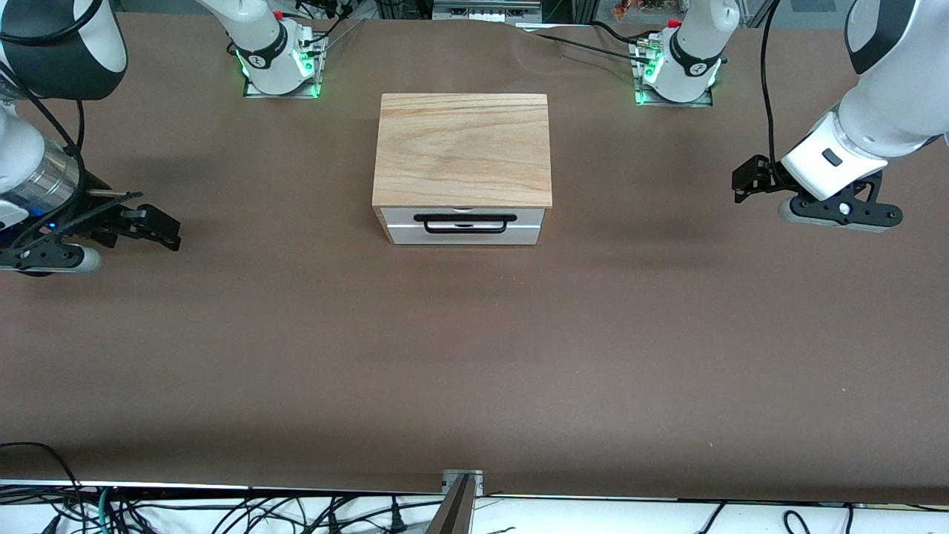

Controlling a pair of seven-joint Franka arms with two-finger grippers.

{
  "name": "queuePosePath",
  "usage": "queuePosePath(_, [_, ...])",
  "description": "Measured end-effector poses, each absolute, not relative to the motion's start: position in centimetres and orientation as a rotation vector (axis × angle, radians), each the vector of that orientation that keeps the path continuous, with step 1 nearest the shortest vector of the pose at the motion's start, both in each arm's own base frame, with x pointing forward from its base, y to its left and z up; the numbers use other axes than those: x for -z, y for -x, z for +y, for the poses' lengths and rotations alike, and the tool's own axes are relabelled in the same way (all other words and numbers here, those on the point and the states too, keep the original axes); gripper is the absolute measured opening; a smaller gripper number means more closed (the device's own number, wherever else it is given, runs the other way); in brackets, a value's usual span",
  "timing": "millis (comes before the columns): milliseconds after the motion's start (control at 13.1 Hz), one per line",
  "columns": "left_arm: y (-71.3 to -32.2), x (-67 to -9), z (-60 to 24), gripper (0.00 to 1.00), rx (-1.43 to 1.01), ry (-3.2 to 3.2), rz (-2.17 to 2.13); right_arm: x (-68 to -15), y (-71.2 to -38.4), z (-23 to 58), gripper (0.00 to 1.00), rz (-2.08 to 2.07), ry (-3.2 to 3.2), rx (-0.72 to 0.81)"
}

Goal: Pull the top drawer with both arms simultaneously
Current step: 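Move the left gripper and the right gripper toward the drawer handle ends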

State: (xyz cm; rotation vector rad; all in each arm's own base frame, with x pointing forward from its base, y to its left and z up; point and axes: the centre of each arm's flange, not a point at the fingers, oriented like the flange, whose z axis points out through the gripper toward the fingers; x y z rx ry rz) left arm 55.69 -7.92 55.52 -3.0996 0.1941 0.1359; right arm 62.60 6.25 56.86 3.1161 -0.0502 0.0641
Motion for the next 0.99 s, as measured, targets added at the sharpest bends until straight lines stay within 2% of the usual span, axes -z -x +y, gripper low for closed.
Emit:
queuePosePath(688, [-55.5,-54.9,-9.2,1.0,-0.191,3.164,0.205,-56.6,-62.7,6.3,1.0,-0.049,-3.116,-0.057])
queuePosePath(994, [-56.8,-51.2,-11.5,1.0,-0.339,3.32,0.186,-52.6,-64.1,7.3,1.0,-0.045,-3.144,0.026])
